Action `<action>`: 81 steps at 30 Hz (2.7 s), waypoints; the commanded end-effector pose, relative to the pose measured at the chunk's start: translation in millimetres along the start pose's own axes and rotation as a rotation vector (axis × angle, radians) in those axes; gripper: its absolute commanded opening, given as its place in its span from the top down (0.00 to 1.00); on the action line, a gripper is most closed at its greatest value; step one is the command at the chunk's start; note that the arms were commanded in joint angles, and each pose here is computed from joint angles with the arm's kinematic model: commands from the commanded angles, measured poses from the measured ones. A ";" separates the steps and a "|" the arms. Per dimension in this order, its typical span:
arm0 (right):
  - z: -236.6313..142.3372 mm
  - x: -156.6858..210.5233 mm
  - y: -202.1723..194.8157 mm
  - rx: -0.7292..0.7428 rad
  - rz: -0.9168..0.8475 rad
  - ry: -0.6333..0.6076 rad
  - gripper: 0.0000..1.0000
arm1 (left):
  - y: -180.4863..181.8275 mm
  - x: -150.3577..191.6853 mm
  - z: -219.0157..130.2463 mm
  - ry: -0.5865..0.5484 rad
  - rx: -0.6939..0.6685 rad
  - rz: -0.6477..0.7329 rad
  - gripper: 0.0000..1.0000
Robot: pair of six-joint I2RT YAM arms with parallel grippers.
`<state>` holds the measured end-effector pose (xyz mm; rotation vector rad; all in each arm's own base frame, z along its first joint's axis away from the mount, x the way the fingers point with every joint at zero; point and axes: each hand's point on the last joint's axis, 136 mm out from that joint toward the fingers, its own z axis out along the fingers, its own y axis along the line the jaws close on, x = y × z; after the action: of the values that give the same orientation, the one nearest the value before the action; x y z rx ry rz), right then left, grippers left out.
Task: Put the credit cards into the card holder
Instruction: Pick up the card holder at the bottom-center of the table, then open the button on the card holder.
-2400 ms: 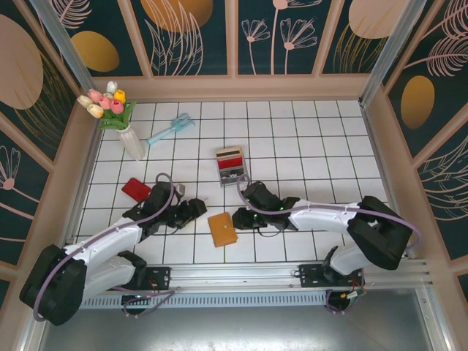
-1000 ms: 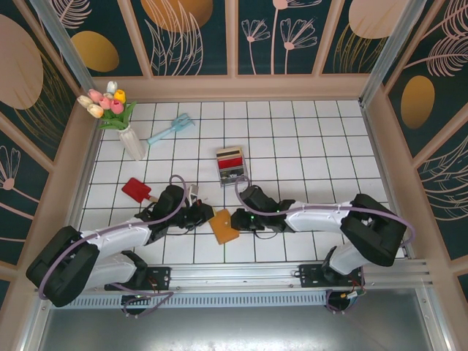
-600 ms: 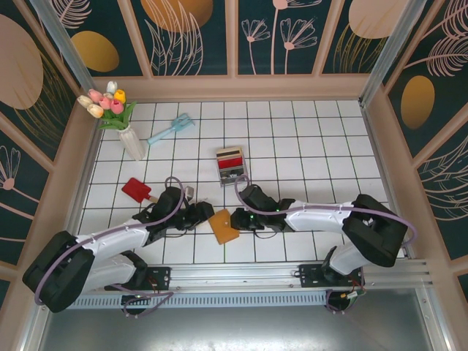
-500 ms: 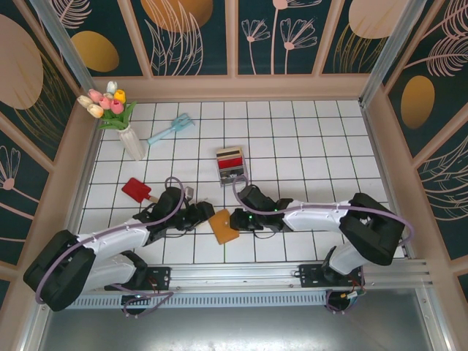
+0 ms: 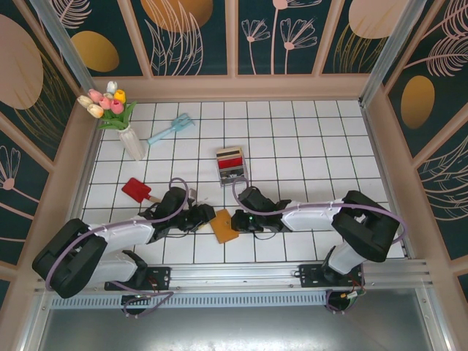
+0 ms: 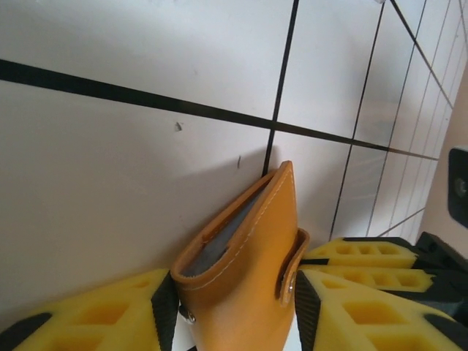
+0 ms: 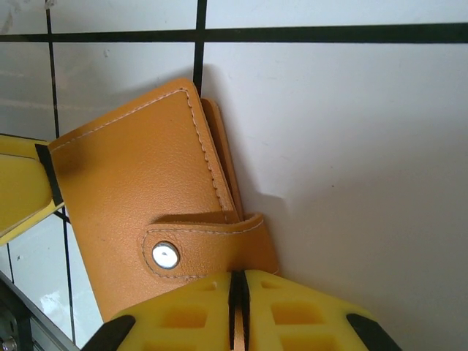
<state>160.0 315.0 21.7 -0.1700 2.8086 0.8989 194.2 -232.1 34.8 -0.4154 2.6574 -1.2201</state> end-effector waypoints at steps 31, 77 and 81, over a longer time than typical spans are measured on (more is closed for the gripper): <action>11.2 -13.6 -21.4 0.421 -0.141 -0.022 0.60 | -34.9 -12.8 -1.7 -0.051 0.138 0.049 1.00; -12.2 -32.4 3.5 0.216 -0.188 -0.016 0.35 | -15.0 -11.4 1.3 -0.034 0.014 0.103 1.00; -16.0 -34.4 -12.9 0.300 -0.177 -0.035 0.45 | -15.2 -13.0 0.3 -0.044 0.012 0.103 1.00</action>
<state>188.7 310.4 36.4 -0.3660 2.7986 0.5596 206.0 -235.3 39.4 -0.3325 2.6132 -1.1770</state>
